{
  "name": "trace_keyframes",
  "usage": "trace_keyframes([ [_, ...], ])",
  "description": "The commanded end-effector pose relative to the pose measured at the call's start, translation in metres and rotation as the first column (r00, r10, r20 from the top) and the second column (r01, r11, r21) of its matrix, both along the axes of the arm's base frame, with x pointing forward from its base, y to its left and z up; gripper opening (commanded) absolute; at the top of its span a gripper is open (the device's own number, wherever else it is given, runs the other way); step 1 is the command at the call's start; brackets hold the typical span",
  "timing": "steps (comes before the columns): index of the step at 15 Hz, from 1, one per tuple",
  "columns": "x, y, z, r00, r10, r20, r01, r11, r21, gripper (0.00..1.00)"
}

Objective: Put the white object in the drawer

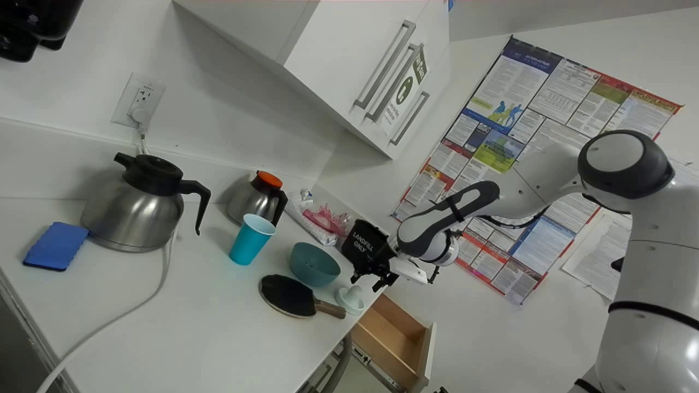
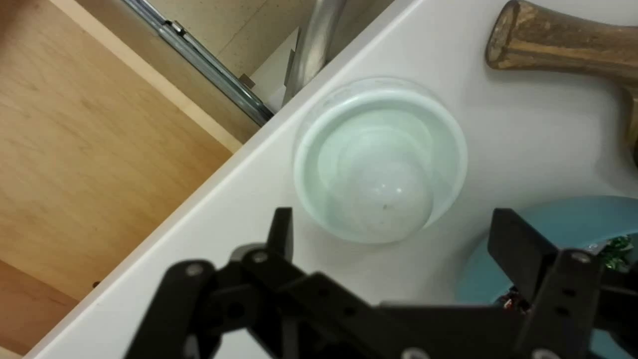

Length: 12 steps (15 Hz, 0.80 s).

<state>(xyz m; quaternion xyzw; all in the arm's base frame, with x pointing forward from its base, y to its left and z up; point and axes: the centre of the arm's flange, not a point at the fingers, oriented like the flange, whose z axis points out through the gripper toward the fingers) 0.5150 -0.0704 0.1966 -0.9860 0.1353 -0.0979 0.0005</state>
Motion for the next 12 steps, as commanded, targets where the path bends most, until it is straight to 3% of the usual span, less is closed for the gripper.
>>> trace_keyframes([
  [1, 0.015, -0.009, -0.013, 1.000, -0.012, -0.002, 0.012, 1.000, -0.005, 1.00],
  [12, 0.022, -0.002, -0.036, 0.999, -0.007, -0.045, 0.007, 1.000, 0.006, 1.00],
])
